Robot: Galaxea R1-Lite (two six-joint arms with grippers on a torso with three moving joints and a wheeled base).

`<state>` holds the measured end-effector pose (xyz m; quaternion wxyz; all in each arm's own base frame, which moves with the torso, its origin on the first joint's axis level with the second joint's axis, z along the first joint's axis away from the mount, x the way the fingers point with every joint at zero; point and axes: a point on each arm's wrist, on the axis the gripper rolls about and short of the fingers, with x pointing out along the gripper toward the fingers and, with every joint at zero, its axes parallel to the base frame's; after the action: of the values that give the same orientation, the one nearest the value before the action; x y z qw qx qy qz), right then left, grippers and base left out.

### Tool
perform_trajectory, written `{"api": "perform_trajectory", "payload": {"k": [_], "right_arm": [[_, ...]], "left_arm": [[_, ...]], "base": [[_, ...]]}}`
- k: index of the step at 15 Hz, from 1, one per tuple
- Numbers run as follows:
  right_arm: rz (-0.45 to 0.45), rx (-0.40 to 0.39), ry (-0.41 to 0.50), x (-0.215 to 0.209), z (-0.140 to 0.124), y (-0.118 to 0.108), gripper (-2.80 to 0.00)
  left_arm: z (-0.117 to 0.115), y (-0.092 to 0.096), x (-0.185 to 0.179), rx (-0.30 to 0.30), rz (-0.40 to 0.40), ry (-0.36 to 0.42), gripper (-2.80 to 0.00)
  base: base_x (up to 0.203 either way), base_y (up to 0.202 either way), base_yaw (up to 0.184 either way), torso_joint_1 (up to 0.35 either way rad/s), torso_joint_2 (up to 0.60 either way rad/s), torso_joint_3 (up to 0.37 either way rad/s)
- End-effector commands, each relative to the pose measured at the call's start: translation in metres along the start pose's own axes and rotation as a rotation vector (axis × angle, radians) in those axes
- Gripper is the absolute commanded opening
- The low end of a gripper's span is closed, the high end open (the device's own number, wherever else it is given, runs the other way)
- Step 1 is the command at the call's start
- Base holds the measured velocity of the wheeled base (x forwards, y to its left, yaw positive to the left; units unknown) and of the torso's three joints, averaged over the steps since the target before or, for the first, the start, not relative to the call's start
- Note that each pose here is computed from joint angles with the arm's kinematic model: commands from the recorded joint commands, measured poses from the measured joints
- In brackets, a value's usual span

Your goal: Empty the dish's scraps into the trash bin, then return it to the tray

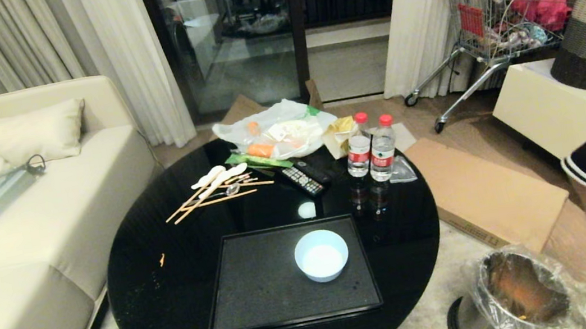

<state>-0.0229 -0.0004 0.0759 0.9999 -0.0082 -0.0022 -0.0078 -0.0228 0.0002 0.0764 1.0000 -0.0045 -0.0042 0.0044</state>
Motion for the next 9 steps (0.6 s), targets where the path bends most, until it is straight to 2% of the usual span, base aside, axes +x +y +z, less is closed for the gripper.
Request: {"api": "perform_trajectory", "payload": {"k": [1,9], "right_arm": [[0.000,0.000,0.000,0.0000,0.0004,0.0000,-2.80],[0.000,0.000,0.000,0.0000,0.0003,0.0000,-2.80]], "left_arm": [[0.0000,0.0000,0.0000,0.000,0.000,-0.001,-2.80],[0.0000,0.0000,0.0000,0.000,0.000,-0.001,-2.80]], "base": [[0.000,0.000,0.000,0.000,0.00,0.000],[0.000,0.000,0.000,0.000,0.00,0.000]]}}
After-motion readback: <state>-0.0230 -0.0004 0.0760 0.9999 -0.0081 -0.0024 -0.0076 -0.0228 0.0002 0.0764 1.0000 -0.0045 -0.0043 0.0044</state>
